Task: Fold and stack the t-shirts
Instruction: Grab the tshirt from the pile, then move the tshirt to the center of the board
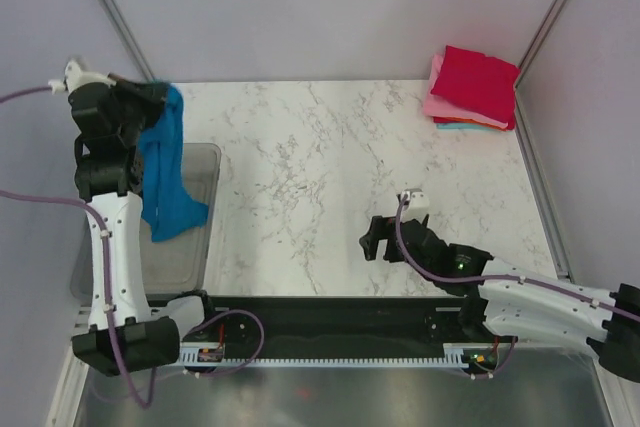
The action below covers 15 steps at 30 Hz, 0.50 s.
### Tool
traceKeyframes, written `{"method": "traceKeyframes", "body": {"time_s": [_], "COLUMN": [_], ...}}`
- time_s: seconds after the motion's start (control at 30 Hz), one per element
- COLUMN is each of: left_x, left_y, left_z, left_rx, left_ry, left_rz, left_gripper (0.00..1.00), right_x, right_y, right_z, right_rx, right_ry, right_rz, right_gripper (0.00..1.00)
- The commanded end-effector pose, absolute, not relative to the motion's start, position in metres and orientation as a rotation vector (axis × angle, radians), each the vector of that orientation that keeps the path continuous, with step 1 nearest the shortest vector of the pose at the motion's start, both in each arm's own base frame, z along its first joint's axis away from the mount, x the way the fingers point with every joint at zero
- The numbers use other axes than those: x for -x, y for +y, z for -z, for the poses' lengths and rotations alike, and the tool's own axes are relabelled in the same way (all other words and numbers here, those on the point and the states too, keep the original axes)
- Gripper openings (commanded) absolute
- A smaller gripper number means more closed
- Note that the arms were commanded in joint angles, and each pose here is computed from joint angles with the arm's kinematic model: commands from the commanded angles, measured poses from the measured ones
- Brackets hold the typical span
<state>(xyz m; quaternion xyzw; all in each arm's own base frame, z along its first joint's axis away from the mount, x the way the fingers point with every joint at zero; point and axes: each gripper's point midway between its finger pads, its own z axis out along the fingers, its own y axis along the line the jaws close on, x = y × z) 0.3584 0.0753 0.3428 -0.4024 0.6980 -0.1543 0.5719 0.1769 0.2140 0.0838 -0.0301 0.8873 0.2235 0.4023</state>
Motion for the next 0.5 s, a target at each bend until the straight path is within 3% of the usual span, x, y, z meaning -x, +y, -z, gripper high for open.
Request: {"method": "traceKeyframes", "body": {"time_s": [0.0,0.03,0.1,0.13,0.23,0.4,0.47], "left_x": [-0.362,-0.34,-0.341,-0.306,-0.267,-0.262,-0.273], "left_y": [-0.05,-0.084,-0.15,-0.17,-0.21,-0.202,-0.189], "left_z": [-0.501,-0.557,-0.58,-0.625,-0.659,-0.623,-0.575], "left_rx": [0.452,0.276,0.084,-0.07,-0.261,-0.189,-0.062], "left_ry": [1.422,1.359,1.387,1.299,1.22,1.298,1.411], "left_rz": [0.817,0.921,1.108,1.183,1.298,1.239,1.161], "left_gripper": [0.02,0.02,0.02,0.02,0.02,0.04,0.14], "right_x": [-0.21,-0.219,-0.227,-0.228,-0.223,-0.199,-0.186], "right_y": [0.19,0.185,0.155,0.149,0.112,0.058,0.033], "right_z": [-0.161,-0.197,-0.234,-0.271,-0.335,-0.385,-0.401], "right_rx": [-0.064,-0.119,-0.179,-0.219,-0.31,-0.421,-0.481], "right_ry": [2.041,1.973,1.89,1.825,1.707,1.607,1.555], "right_rz": [-0.455,-0.455,-0.357,-0.383,-0.36,-0.369,-0.404], "right_gripper": [0.98,0.98,0.98,0.98,0.98,0.98,0.98]}}
